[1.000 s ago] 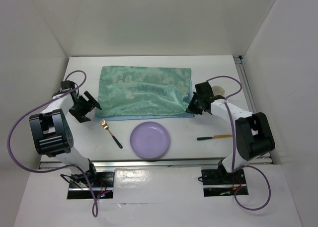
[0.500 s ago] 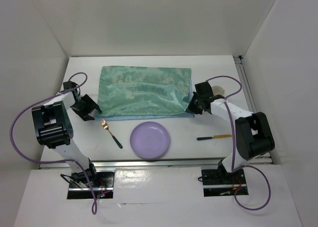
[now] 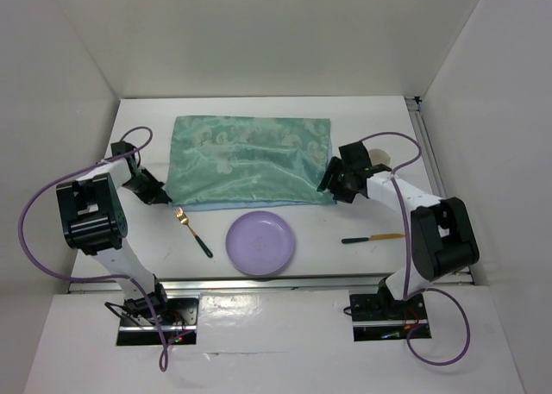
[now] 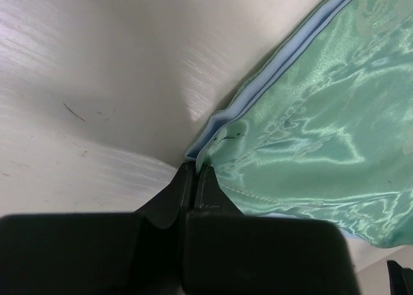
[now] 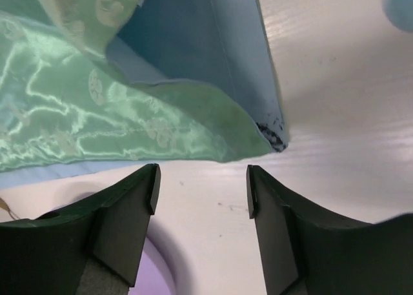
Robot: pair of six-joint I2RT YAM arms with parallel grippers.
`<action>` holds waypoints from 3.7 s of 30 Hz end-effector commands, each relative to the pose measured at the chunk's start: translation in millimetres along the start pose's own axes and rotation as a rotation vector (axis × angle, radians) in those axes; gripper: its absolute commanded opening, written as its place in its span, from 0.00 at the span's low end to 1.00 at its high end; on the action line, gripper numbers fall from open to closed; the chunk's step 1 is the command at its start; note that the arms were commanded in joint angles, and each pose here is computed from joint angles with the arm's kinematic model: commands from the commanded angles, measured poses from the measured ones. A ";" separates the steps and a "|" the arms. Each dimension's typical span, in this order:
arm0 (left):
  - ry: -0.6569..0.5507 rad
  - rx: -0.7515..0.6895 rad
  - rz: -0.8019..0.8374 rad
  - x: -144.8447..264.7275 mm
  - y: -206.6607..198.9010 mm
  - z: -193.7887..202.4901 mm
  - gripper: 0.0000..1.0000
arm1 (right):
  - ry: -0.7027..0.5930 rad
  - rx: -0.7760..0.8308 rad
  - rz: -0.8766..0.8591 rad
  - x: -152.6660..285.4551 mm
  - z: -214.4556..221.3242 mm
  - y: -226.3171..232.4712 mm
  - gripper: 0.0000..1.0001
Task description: Set the dinner table for one person
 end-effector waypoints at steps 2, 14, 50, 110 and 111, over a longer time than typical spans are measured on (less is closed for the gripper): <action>-0.025 -0.017 -0.018 13.0 -2.9 -6.3 0.00 | -0.070 -0.062 0.007 34.6 0.7 -0.8 0.69; -0.010 -0.022 0.030 20.1 -12.5 -6.2 0.00 | -0.031 -0.163 0.059 1.6 23.0 -18.9 0.73; -0.238 -0.150 0.260 144.4 -114.4 -65.5 0.00 | -0.422 0.026 0.039 57.8 -137.7 50.5 0.00; -0.396 -0.388 0.851 285.0 -236.8 -107.8 0.00 | -0.807 0.142 -0.183 257.1 -307.2 21.9 0.00; -0.405 -0.398 0.877 287.2 -242.5 -111.5 0.00 | -0.806 0.148 -0.198 249.6 -315.5 19.6 0.00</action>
Point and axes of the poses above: each gripper's point midway between its finger pads, its own x axis back along the fingers, its own y axis along the line the jaws close on, z = x × y, the point moved 5 cm from there along x, back along the fingers, and after that the axes turned 9 degrees about x, right-handed, at the moved point
